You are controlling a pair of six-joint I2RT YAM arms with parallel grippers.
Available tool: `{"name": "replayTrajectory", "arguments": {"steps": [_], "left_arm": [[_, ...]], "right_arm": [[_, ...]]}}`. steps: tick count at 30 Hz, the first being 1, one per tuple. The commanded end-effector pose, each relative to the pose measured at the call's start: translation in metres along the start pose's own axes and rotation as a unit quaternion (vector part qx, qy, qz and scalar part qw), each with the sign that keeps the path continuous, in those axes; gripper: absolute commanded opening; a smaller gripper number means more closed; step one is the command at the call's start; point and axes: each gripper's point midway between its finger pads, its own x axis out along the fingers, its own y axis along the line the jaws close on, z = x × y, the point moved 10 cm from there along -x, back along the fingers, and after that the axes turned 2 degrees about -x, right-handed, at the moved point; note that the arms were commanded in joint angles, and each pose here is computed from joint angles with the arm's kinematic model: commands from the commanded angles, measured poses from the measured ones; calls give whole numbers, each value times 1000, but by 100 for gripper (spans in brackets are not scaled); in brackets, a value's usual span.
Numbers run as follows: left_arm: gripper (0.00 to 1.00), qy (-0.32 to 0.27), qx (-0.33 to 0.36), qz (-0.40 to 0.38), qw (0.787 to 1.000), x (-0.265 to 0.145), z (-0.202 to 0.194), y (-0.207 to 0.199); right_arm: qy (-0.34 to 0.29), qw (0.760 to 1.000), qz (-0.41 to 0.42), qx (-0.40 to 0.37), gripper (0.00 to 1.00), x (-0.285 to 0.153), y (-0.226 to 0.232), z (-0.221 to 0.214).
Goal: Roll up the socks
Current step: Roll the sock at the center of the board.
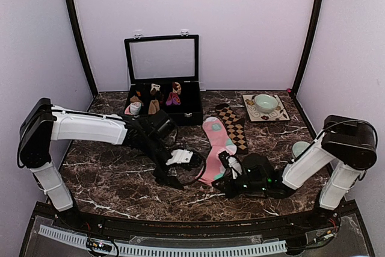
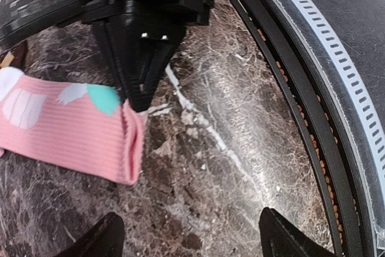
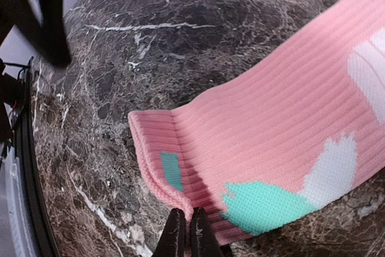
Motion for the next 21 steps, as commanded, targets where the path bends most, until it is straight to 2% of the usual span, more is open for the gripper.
{"name": "replayTrajectory", "arguments": {"steps": [1,8,21], "left_arm": [[76,23,71,-7,997,19,9,-3],[65,41,128,-2,991,41,16,6],[65,66,142,5,988,60,10,21]], "right_arm": [[79,990,-14,120,0,3,-14,-21],[117,975,-21,186,0,5,-27,-33],[156,964,-8,215,0,2,-39,-34]]}}
